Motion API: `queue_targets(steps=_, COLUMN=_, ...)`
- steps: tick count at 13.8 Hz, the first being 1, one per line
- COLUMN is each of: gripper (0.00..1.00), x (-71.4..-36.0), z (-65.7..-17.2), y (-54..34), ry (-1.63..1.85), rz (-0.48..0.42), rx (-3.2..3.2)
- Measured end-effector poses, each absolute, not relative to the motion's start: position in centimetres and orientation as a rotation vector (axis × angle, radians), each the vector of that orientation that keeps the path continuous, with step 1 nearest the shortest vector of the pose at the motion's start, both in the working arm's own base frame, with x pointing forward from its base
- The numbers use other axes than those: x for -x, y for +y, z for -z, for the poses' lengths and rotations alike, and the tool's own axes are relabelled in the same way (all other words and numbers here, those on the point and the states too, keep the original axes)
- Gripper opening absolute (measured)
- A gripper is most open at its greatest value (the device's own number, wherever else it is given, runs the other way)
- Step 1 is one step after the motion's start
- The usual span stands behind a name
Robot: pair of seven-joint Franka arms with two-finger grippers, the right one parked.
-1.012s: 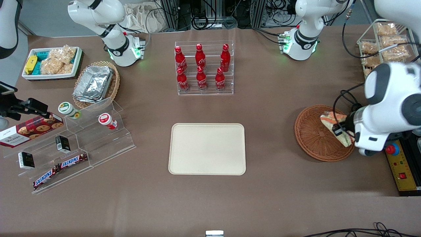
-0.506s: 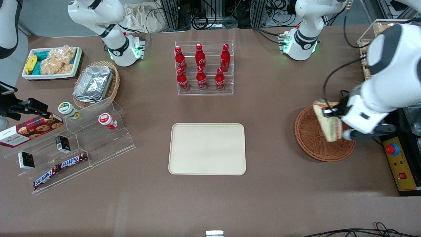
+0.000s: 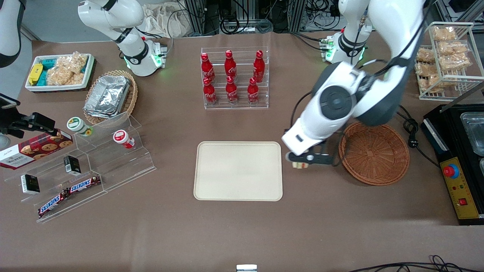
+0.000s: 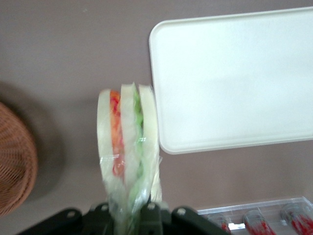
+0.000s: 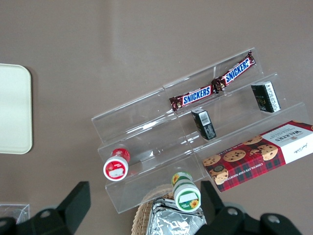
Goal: Place sandwich from basket to tray
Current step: 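Carry the sandwich over to the cream tray and lower it onto the tray, then open the left gripper to release the sandwich on the tray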
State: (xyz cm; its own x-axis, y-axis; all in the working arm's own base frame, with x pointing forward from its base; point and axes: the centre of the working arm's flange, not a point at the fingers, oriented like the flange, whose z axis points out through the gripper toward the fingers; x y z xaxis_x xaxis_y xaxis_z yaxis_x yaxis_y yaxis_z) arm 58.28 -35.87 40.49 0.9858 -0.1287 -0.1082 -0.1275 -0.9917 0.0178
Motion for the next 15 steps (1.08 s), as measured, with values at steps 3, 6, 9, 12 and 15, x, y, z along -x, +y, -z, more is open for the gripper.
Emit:
queue_targets(steps=3, gripper=0.18, x=-58.7, z=-32.2, y=-39.3, ry=-0.241, rz=0.130, rx=-3.141)
queue_targets(steps=6, gripper=0.18, x=-59.3, z=-26.8, y=-41.2, ry=-0.253, rz=0.047, rx=-3.101)
queue_targets(steps=9, gripper=0.18, x=-60.2, z=-24.3, y=-41.4, ry=-0.211, rz=-0.012, rx=-3.065)
queue_targets(steps=12, gripper=0.17, x=-61.1, z=-23.8, y=-41.4, ry=-0.108, rz=-0.031, rx=-3.060)
queue_targets(steps=15, gripper=0.42, x=-61.6, z=-25.3, y=-41.2, ry=-0.019, rz=-0.014, rx=-3.081)
